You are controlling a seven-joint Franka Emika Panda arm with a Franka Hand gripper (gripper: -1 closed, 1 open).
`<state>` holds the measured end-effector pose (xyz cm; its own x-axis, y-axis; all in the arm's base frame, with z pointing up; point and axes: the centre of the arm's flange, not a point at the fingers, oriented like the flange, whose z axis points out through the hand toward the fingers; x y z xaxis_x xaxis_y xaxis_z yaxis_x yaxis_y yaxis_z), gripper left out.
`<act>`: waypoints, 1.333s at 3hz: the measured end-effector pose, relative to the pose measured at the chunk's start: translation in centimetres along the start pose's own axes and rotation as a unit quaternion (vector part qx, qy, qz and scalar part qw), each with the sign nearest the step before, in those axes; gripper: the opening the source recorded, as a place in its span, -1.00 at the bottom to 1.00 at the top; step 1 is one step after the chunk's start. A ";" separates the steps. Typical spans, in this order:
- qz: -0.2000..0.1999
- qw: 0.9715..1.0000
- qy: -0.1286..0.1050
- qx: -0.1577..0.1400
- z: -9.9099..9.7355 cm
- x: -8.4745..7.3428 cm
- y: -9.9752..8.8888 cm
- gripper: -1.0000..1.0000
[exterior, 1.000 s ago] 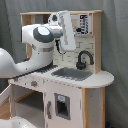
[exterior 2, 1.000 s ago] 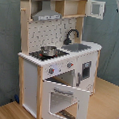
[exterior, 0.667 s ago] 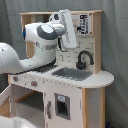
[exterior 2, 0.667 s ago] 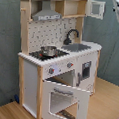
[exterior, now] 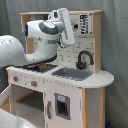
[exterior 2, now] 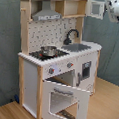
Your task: Play with the kitchen
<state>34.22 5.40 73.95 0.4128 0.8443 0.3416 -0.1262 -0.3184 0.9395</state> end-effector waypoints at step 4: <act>-0.005 0.997 0.073 -0.011 -7.8 12.5 -7.0 -1.00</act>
<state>33.20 21.54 71.84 0.2790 0.9013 0.3315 -0.1431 -0.3023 0.9424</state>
